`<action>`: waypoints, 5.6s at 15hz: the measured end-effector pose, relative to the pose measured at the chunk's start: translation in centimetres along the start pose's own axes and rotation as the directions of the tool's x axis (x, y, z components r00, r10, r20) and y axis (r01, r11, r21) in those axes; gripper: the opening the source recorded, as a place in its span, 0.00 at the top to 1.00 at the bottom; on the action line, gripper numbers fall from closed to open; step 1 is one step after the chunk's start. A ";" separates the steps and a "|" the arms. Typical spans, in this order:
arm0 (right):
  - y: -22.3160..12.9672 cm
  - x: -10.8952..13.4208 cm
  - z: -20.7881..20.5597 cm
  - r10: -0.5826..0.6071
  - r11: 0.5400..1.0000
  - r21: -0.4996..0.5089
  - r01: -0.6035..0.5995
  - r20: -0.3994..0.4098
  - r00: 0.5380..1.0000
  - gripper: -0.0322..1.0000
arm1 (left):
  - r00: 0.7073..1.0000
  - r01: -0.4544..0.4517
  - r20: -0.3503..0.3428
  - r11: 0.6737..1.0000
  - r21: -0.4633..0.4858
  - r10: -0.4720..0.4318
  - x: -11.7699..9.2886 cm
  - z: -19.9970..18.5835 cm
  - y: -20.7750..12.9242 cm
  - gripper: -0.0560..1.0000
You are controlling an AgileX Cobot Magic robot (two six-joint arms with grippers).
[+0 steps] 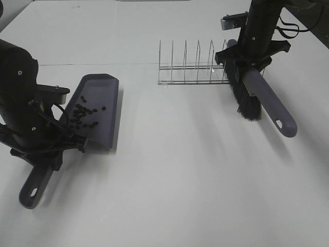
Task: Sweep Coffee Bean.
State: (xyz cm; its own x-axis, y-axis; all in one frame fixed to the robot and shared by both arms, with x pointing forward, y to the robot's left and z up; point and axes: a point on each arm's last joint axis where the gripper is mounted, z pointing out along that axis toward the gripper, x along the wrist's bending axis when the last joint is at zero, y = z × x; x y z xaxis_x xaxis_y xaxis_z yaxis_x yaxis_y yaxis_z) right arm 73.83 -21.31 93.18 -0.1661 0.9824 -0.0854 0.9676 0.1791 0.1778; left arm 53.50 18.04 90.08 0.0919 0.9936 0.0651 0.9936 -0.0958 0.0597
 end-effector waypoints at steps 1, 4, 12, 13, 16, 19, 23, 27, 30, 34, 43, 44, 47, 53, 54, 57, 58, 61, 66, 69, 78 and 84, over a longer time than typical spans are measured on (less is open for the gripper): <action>0.3 0.0 -0.1 0.002 1.000 0.001 -0.002 -0.001 1.000 0.68 | 1.000 0.000 0.000 1.000 0.000 0.000 0.0 0.0 0.0 0.62; 1.1 -0.1 -0.9 -0.002 0.999 -0.040 0.002 -0.002 1.000 0.68 | 1.000 -0.001 0.000 1.000 0.000 0.001 0.0 0.0 0.0 0.62; 1.6 -0.3 0.6 -0.013 0.999 -0.051 0.013 0.005 1.000 0.68 | 1.000 -0.013 0.000 1.000 0.000 0.013 0.0 0.0 0.0 0.62; 1.6 -0.3 0.6 -0.010 0.999 -0.051 0.010 0.004 1.000 0.68 | 1.000 -0.014 0.000 1.000 0.000 0.014 0.0 0.0 0.0 0.62; 1.6 -0.3 0.6 -0.001 0.999 -0.051 0.001 0.003 1.000 0.68 | 1.000 -0.014 0.000 1.000 0.000 0.014 0.0 0.0 0.0 0.62; 1.6 -0.2 0.6 0.013 0.998 -0.054 -0.014 -0.006 1.000 0.51 | 1.000 -0.014 0.000 1.000 0.000 0.014 0.0 0.0 0.0 0.62; 2.7 -0.2 -1.7 0.018 0.992 -0.125 -0.019 -0.011 1.000 0.20 | 1.000 -0.014 0.000 1.000 0.000 0.014 0.0 0.0 0.0 0.62; 3.2 -0.4 -5.1 0.026 0.979 -0.202 -0.030 -0.024 0.999 0.18 | 1.000 -0.015 0.000 1.000 0.000 0.015 0.0 0.0 0.0 0.62; 2.3 -0.7 -9.3 0.008 0.970 -0.243 -0.014 -0.025 1.000 0.18 | 1.000 -0.015 0.000 1.000 0.000 0.015 0.0 0.0 0.0 0.62; -1.2 -1.0 -12.4 0.000 0.982 -0.190 -0.005 -0.024 1.000 0.18 | 1.000 -0.015 0.000 1.000 0.000 0.015 0.0 0.0 0.0 0.62; -17.4 -1.5 -19.1 0.030 0.997 -0.070 -0.032 -0.028 0.999 0.18 | 1.000 -0.015 0.000 1.000 0.000 0.015 0.0 0.0 0.0 0.62; -19.7 -1.6 -19.5 0.035 0.997 -0.071 -0.037 -0.028 0.999 0.18 | 1.000 -0.015 0.001 1.000 -0.002 0.015 0.0 0.0 0.0 0.62; -26.5 -1.5 -18.9 0.058 0.995 -0.080 -0.061 -0.032 0.998 0.18 | 1.000 -0.010 0.006 1.000 -0.001 0.010 -0.1 0.0 0.0 0.62; -36.8 -1.4 -18.1 0.112 0.975 -0.187 -0.119 -0.049 0.993 0.18 | 0.991 0.018 0.132 0.999 -0.032 -0.014 -3.0 -0.3 -0.3 0.62; -37.6 -1.4 -18.3 0.126 0.967 -0.215 -0.136 -0.060 0.990 0.18 | 0.989 0.028 0.146 0.999 -0.038 -0.023 -3.2 -0.4 -0.1 0.62; -38.9 -1.4 -18.5 0.134 0.956 -0.256 -0.147 -0.067 0.989 0.18 | 0.984 0.048 0.173 0.997 -0.059 -0.037 -3.5 -0.9 0.5 0.62; -39.0 -1.4 -18.4 0.134 0.955 -0.257 -0.147 -0.067 0.989 0.18 | 0.982 0.051 0.186 0.996 -0.069 -0.038 -3.8 -1.1 1.0 0.62; -39.1 -1.4 -18.2 0.135 0.956 -0.253 -0.148 -0.067 0.989 0.18 | 0.980 0.043 0.195 0.998 -0.054 -0.031 -4.5 -0.5 2.2 0.62; -39.1 -1.4 -18.2 0.135 0.956 -0.252 -0.148 -0.068 0.989 0.18 | 0.982 0.044 0.182 0.999 0.028 -0.049 -5.6 2.3 3.8 0.62; -39.1 -1.4 -18.2 0.135 0.956 -0.252 -0.148 -0.068 0.989 0.18 | 0.982 0.047 0.181 0.998 0.043 -0.054 -5.7 2.7 3.8 0.62; -39.1 -1.4 -18.2 0.135 0.956 -0.252 -0.148 -0.068 0.989 0.19 | 0.985 0.027 0.170 0.999 0.047 -0.034 -5.5 1.7 3.8 0.29; -39.2 -1.4 -18.3 0.134 0.956 -0.254 -0.147 -0.068 0.989 0.19 | 0.999 -0.040 -0.002 0.995 -0.093 0.040 -0.3 -7.1 3.4 0.29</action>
State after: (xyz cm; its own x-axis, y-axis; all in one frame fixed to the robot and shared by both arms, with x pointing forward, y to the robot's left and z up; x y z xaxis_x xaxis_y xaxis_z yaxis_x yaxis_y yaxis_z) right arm 32.70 -28.72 104.23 -0.0471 0.9989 0.0056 0.9010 0.0401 0.4320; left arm 56.40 17.00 97.38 0.1320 0.9888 0.0690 0.9787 -0.1410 0.1493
